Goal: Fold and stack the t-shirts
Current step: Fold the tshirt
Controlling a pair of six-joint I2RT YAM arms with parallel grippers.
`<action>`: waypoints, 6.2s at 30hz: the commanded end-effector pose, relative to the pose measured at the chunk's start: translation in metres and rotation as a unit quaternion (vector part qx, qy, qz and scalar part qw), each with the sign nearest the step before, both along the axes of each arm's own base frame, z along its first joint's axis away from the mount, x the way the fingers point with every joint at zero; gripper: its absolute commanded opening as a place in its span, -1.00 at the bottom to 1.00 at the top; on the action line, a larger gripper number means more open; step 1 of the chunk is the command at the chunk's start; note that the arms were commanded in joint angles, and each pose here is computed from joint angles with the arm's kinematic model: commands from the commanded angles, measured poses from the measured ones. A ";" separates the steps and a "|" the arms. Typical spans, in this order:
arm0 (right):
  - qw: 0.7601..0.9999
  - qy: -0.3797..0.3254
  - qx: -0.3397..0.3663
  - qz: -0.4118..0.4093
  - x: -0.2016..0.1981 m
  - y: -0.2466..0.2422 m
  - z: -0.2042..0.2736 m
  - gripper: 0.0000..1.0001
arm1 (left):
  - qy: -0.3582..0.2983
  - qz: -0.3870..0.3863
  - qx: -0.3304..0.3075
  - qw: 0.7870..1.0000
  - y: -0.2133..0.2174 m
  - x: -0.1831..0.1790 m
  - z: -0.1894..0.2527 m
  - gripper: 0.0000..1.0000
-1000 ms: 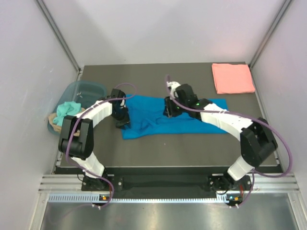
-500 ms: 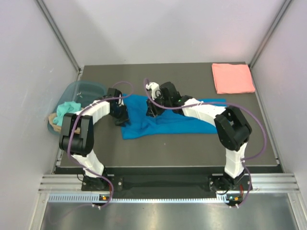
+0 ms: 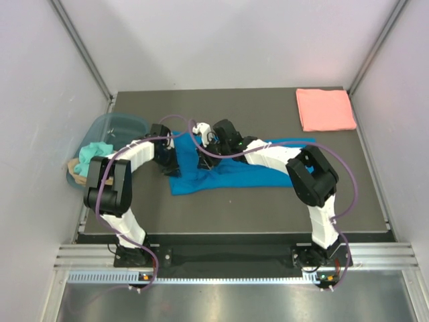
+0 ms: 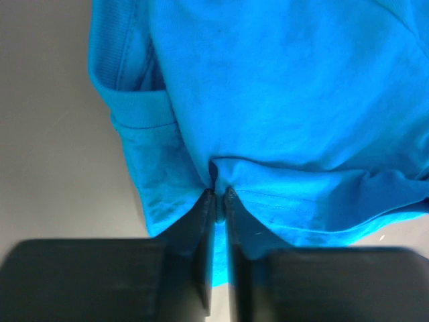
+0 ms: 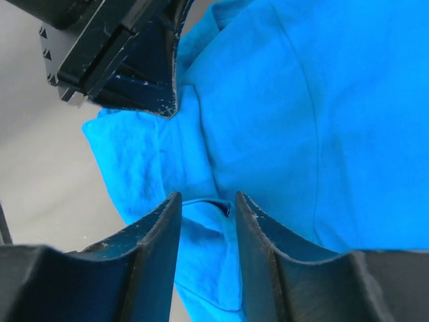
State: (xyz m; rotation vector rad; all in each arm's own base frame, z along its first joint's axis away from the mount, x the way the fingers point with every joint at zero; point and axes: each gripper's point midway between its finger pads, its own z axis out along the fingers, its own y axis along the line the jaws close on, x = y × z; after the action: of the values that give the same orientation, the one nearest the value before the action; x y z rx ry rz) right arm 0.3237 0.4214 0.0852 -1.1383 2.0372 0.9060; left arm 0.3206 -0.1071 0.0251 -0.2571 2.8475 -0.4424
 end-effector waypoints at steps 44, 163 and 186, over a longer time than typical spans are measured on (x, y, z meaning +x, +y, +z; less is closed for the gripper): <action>0.996 -0.080 -0.026 -0.021 0.027 -0.022 0.002 -0.19 | -0.054 0.011 -0.022 0.998 -0.010 0.044 0.056 -1.00; 0.966 -0.090 0.033 -0.240 0.078 -0.073 0.037 -1.00 | -0.114 0.007 0.082 0.990 -0.017 0.142 0.054 -1.00; 0.960 -0.087 0.050 -0.260 0.088 -0.066 0.041 -1.00 | -0.101 0.013 0.122 0.987 -0.006 0.143 0.050 -1.00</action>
State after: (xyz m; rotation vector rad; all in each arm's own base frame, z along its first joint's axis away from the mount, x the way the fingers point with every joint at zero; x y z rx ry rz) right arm 0.3974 0.3461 0.1074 -0.5638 2.0211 0.5855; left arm 0.4564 -0.1175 0.0728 -0.1995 2.6714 -0.1371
